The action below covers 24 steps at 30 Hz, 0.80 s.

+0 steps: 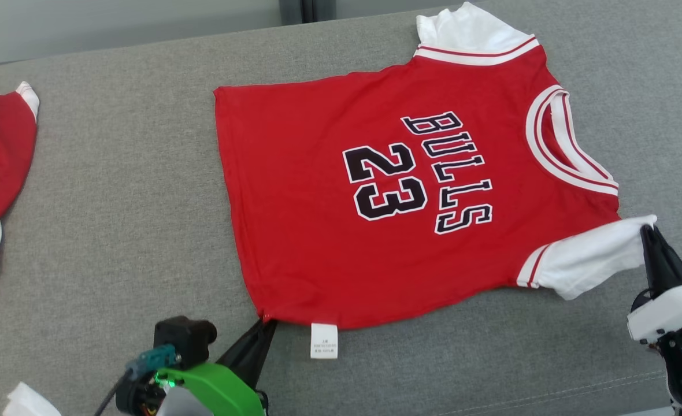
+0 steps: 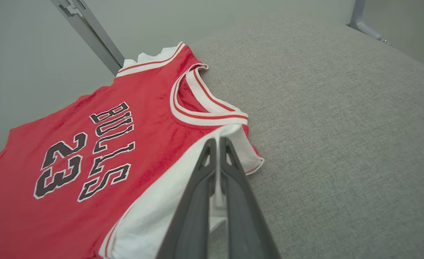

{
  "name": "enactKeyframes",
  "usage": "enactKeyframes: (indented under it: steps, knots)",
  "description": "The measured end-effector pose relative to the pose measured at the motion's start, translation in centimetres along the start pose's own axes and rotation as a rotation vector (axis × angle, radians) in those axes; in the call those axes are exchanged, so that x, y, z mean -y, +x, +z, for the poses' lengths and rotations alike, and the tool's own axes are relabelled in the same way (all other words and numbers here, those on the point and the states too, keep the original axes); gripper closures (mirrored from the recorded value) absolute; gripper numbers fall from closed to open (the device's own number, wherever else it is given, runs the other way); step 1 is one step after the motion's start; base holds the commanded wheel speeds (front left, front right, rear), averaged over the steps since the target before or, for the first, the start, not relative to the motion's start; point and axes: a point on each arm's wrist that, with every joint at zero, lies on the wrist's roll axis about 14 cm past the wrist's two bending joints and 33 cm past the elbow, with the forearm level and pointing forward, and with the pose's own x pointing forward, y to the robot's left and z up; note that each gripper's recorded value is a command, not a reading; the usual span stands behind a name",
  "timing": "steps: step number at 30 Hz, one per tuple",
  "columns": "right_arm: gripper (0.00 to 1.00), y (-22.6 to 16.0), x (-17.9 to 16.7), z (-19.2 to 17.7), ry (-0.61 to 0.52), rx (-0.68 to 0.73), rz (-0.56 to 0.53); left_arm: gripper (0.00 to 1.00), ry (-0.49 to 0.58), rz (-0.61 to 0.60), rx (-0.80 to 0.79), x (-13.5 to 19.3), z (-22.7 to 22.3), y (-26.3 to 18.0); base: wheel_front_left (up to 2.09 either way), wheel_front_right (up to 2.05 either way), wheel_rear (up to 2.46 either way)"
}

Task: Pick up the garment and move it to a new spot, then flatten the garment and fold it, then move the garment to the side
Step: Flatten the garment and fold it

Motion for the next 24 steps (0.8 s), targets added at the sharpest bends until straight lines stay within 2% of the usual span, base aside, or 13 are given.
enactKeyframes:
  steps: [6,12,19,24]
  knots:
    - [1.0,3.0,-1.2,2.4,-0.072,-0.003,0.046,1.0,0.041,-0.039,-0.003,-0.2,3.4,1.0,0.0,0.0,0.0]
    - [1.0,5.4,-2.1,2.8,-0.14,-0.05,0.075,1.0,0.058,-0.061,-0.046,-0.5,5.5,2.1,0.0,0.0,0.0]
    - [1.0,7.6,-3.3,2.9,-0.189,-0.069,0.103,1.0,0.083,-0.037,-0.134,-2.1,6.1,3.5,0.0,0.0,0.0]
    - [1.0,8.4,-3.6,2.9,-0.239,-0.069,0.107,1.0,0.059,-0.026,-0.172,-2.5,5.6,4.3,0.0,0.0,0.0]
